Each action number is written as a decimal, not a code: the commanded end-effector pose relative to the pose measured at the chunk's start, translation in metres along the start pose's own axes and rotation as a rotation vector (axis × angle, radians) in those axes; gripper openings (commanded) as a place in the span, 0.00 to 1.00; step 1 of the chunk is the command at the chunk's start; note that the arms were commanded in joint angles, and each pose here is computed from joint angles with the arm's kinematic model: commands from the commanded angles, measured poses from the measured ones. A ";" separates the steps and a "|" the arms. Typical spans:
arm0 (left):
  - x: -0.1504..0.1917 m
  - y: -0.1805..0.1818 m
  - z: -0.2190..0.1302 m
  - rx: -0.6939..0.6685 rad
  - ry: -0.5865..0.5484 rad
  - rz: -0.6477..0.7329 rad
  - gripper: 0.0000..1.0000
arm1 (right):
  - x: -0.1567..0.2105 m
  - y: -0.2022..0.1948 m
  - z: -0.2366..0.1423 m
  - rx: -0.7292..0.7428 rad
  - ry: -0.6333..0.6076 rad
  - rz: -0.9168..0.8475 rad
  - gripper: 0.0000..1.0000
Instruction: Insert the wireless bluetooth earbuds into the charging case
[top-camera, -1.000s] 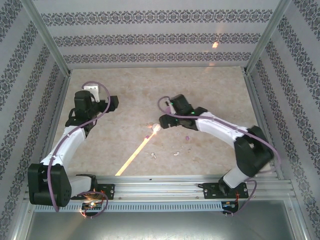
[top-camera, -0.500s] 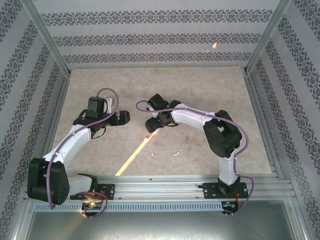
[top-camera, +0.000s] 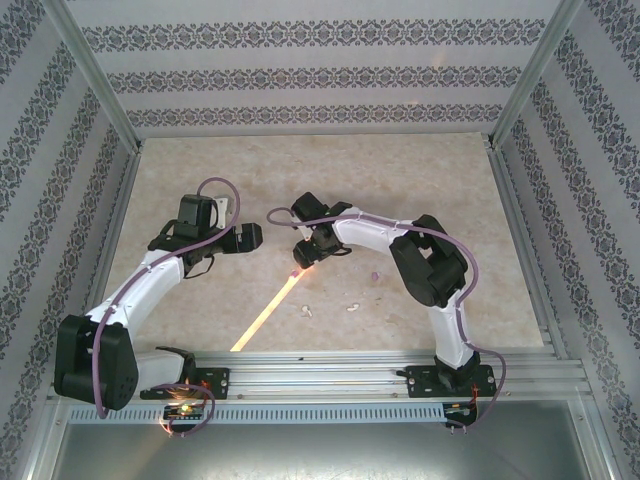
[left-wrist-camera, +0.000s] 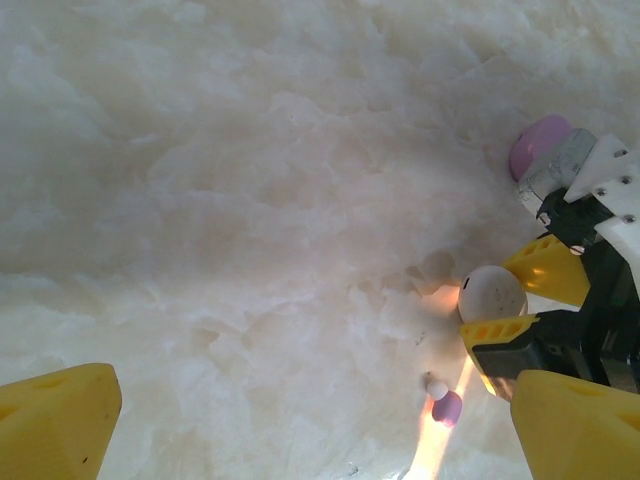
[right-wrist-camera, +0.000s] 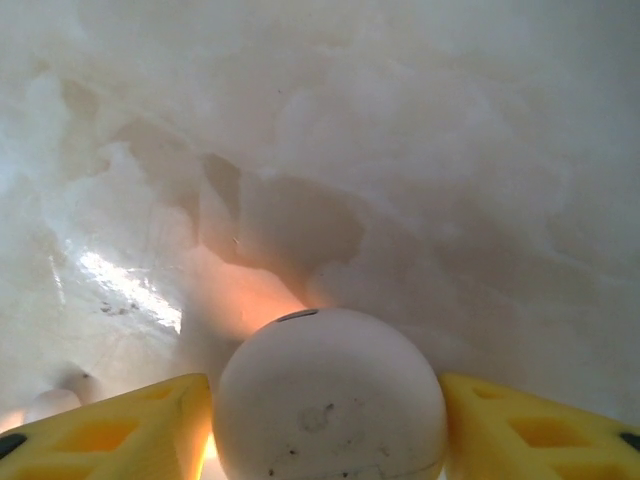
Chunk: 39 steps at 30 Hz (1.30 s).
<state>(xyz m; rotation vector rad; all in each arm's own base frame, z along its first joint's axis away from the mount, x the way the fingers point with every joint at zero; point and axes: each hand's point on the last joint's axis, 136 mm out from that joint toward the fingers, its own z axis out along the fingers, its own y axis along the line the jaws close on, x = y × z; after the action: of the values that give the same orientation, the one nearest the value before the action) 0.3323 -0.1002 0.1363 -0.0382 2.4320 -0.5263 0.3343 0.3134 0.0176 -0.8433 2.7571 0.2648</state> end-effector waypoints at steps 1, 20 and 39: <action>0.004 0.000 0.000 -0.011 0.011 -0.012 1.00 | 0.003 -0.001 0.003 0.002 0.018 -0.021 0.54; -0.035 -0.097 -0.040 0.444 0.062 -0.072 0.90 | -0.029 0.032 -0.132 -0.151 -0.455 -0.264 0.38; -0.017 -0.181 -0.043 0.725 0.306 -0.098 0.65 | -0.020 0.054 -0.204 -0.251 -0.682 -0.371 0.36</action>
<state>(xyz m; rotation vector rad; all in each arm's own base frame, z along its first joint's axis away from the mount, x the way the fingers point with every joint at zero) 0.3045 -0.2374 0.2368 0.2155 2.3852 -1.4616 0.2855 0.3191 0.2015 -1.0637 2.0075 0.6516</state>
